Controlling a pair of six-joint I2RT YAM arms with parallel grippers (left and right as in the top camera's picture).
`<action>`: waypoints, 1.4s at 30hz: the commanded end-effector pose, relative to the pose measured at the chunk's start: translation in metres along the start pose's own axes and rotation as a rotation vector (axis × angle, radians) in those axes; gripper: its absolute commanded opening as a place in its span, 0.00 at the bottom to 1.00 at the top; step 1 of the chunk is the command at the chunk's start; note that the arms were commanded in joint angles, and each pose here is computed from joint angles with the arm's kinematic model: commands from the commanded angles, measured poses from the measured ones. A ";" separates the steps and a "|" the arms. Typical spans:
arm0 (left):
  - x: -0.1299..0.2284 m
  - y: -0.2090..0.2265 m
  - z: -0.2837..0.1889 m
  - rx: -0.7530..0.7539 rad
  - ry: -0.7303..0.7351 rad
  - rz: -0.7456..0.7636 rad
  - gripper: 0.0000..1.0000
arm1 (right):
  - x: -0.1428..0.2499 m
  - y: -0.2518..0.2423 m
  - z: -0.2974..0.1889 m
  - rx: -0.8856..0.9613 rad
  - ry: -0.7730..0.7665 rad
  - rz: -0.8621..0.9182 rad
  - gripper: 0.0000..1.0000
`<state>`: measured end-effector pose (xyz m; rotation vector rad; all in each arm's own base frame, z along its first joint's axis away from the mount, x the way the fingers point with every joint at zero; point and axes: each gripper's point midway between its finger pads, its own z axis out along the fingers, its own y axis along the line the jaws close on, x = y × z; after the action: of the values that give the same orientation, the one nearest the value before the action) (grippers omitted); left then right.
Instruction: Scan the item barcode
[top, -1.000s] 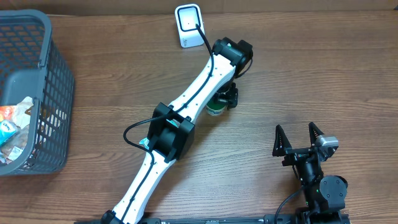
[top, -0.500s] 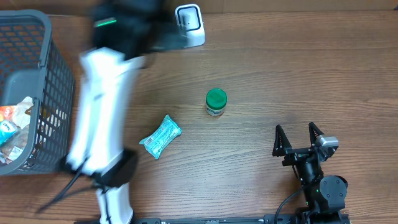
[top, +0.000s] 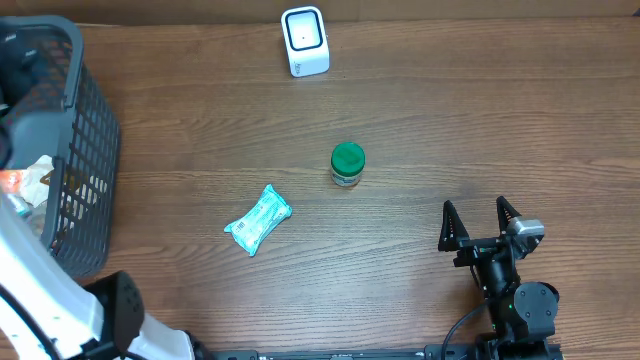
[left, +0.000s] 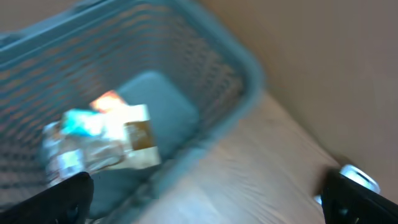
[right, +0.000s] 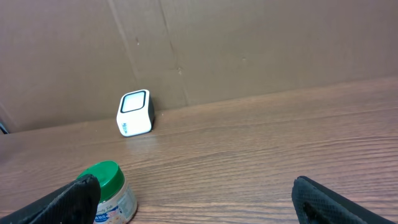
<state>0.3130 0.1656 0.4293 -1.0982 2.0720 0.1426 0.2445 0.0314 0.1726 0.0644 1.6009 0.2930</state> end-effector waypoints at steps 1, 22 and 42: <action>0.007 0.034 0.032 -0.098 0.097 -0.071 1.00 | 0.002 0.000 0.000 -0.003 -0.003 0.002 1.00; 0.095 0.150 0.209 -0.358 0.370 -0.213 0.94 | 0.002 0.000 0.000 -0.003 -0.003 0.002 1.00; 0.097 0.200 0.275 -0.472 0.226 0.119 0.78 | 0.002 0.000 0.000 -0.003 -0.003 0.002 1.00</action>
<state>0.2952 0.3363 0.1288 -1.4160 2.2969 0.5471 0.2445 0.0313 0.1726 0.0647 1.6009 0.2927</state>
